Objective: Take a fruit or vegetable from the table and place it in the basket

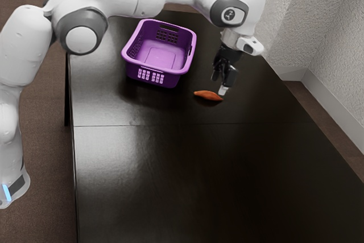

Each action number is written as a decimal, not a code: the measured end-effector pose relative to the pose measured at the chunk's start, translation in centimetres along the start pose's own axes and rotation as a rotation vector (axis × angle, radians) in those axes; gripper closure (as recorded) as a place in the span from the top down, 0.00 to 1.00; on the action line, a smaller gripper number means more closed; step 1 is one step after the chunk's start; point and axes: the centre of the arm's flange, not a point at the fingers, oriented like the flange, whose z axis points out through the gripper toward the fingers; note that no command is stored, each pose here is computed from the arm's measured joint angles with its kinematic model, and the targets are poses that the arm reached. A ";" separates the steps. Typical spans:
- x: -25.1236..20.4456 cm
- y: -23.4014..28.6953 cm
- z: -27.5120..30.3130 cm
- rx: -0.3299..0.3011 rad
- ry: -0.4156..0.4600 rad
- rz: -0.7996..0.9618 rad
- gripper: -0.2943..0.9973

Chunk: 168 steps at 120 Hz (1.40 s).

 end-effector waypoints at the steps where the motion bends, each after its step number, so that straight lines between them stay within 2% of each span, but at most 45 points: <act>1: 0.0 -0.2 0.1 -0.002 0.001 -0.002 0.77; 32: 0.0 -3.8 4.1 -0.052 0.045 -0.016 0.77; 68: -0.3 -8.5 4.7 -0.015 0.130 -0.045 0.77; 129: 0.6 -11.7 8.9 -0.006 0.225 -0.045 0.77; 168: 1.0 -12.9 10.3 -0.004 0.241 -0.032 0.72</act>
